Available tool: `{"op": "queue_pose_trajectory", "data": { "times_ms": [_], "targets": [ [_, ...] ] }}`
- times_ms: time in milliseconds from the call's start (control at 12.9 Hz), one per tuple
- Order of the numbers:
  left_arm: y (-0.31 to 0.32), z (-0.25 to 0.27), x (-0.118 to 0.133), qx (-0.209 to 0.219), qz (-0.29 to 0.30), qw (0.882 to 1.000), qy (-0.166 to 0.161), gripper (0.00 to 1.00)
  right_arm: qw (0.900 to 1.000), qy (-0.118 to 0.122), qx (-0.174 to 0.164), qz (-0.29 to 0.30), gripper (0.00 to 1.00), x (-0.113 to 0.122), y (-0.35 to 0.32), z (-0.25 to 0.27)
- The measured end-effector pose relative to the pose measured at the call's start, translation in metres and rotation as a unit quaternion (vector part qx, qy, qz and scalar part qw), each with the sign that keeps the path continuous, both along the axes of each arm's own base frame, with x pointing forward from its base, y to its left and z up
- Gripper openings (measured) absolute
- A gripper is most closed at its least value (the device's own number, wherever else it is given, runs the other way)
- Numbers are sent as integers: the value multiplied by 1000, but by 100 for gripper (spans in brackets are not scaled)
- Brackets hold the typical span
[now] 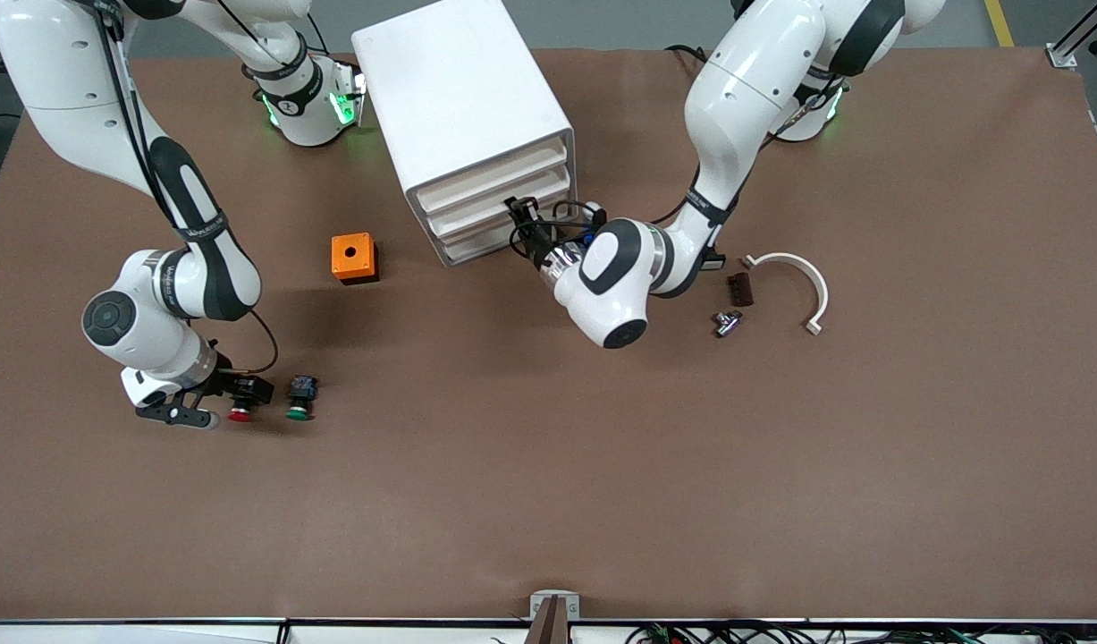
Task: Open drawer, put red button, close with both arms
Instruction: 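Pull the drawer open with the left gripper while the right gripper lifts the button, then lower the red button into the open drawer and open the right gripper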
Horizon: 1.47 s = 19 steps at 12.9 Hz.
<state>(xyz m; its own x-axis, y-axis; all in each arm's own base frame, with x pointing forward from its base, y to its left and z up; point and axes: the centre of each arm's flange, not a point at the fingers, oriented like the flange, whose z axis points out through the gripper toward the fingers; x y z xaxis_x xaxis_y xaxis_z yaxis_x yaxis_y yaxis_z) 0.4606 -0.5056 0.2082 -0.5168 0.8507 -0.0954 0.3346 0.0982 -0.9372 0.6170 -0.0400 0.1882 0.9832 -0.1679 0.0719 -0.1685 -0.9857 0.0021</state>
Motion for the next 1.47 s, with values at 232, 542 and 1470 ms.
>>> {"op": "queue_pose_trajectory", "data": {
  "times_ms": [232, 542, 1470],
  "targets": [
    [45, 6, 51, -11, 45, 999, -15, 14, 1000, 3, 0, 0, 68, -1, 0, -1],
    [88, 12, 95, -34, 81, 995, -40, 14, 1000, 2, 0, 0, 40, 0, 0, 0],
    [193, 35, 176, -131, 126, 971, -154, 91, 984, 100, 42, -140, 40, -34, 194, 239]
  ]
}}
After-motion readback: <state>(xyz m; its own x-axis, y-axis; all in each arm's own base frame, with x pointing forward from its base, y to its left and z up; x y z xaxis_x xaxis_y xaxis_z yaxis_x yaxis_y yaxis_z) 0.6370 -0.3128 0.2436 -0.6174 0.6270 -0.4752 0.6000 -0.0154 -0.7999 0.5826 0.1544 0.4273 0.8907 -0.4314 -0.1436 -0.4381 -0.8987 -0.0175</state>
